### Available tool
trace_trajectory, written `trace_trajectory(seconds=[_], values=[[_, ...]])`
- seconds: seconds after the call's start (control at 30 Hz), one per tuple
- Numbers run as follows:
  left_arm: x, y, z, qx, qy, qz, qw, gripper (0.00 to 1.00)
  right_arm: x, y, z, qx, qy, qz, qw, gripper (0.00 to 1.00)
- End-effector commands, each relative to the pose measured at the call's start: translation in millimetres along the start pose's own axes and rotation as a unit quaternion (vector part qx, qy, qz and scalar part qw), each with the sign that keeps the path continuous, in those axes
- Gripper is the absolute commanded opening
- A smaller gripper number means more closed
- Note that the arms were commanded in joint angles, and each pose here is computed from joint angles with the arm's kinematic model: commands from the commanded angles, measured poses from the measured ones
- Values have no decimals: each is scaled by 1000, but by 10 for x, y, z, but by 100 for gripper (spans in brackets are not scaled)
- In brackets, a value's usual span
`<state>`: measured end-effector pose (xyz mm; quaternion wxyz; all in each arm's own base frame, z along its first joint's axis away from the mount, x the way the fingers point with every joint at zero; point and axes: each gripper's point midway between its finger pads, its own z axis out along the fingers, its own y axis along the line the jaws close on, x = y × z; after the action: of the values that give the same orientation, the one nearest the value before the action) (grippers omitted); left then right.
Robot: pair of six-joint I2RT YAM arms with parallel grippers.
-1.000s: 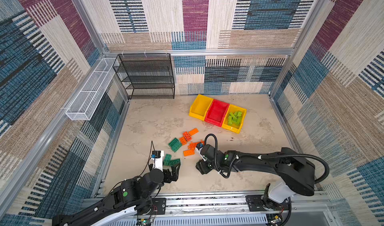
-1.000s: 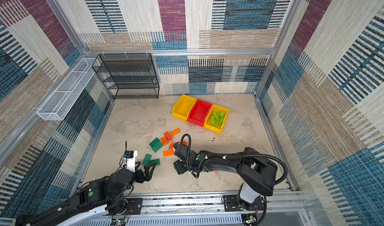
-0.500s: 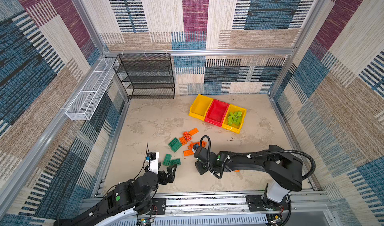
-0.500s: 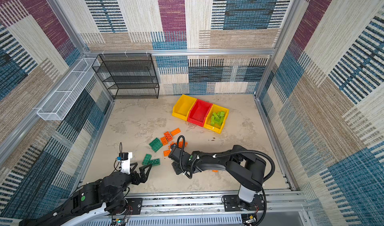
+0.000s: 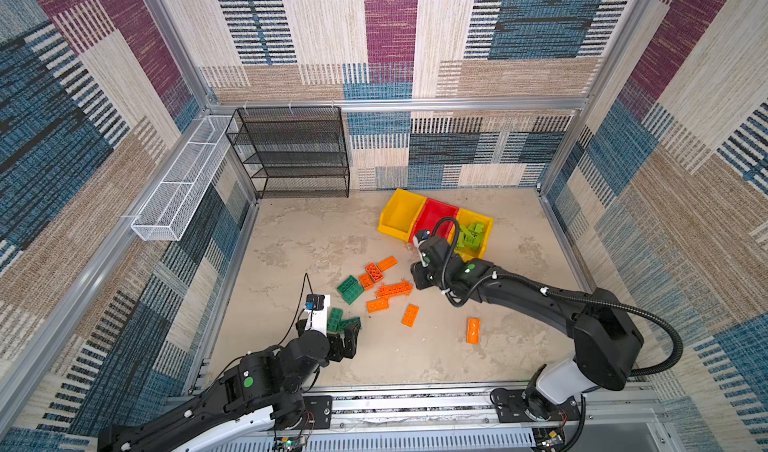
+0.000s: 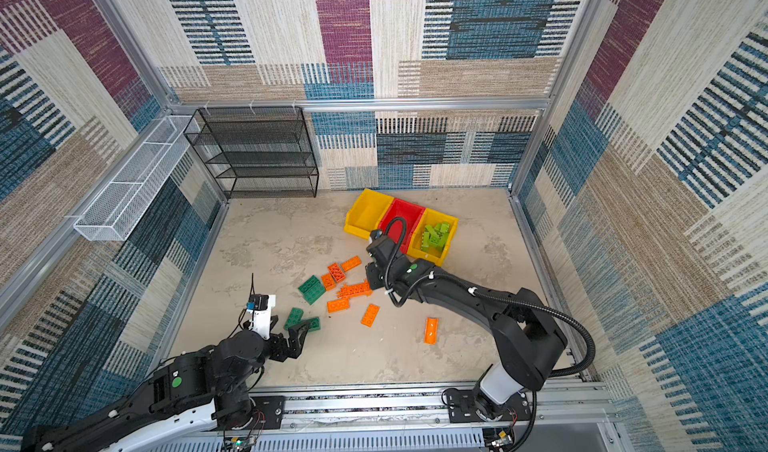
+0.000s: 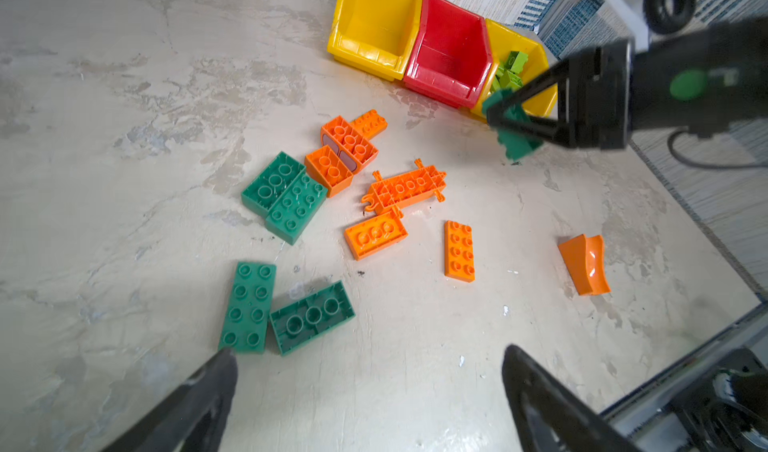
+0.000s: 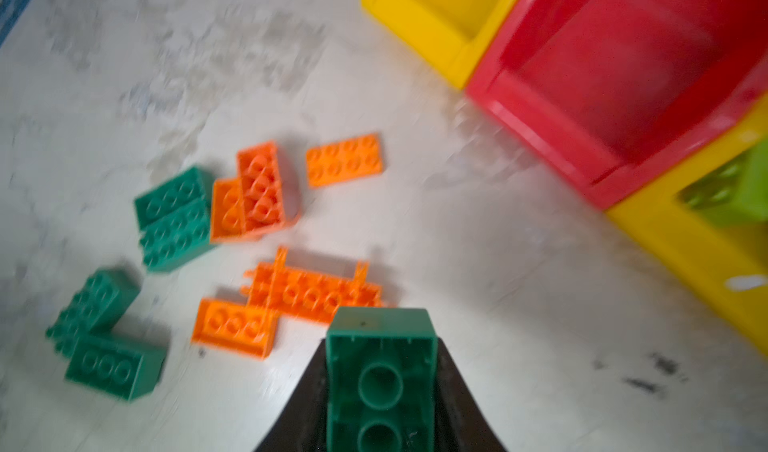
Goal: Sort the legos into containers by color
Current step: 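Grasp the dark-green brick with the right gripper and lift it, then carry the dark-green brick to the red bin while the left gripper lowers toward dark-green bricks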
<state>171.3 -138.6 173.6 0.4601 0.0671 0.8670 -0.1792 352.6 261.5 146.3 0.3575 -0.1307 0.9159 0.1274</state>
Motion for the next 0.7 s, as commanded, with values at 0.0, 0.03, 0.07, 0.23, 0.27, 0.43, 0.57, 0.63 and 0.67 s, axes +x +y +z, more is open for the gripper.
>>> trace_trajectory(seconds=[0.0,0.03,0.07,0.23,0.27,0.43,0.57,0.63,0.67], values=[[-246,-193,124,-4,-6,52,999,100,-502,-336,160,19,-45,-12,999,31],[-275,-229,202,-9,8,60,998,100,-628,-456,239,26,-51,-7,998,31],[-300,-252,300,-13,26,64,998,100,-749,-581,338,32,-53,1,998,31],[-466,-157,715,-17,64,23,998,100,-1105,-1057,826,59,-53,22,997,31],[-506,-113,774,-19,65,16,998,100,-1124,-1142,933,66,-47,23,996,31],[-629,112,929,-40,71,-2,997,100,-1254,-1354,1254,71,-39,24,996,33],[-590,342,1038,-60,88,-24,994,100,-1300,-1387,1420,65,-31,20,997,50],[-562,442,1084,-70,94,-31,993,100,-1372,-1341,1399,53,-41,18,998,67],[-555,486,1102,-75,96,-31,992,100,-1413,-1315,1361,47,-47,18,998,76]])
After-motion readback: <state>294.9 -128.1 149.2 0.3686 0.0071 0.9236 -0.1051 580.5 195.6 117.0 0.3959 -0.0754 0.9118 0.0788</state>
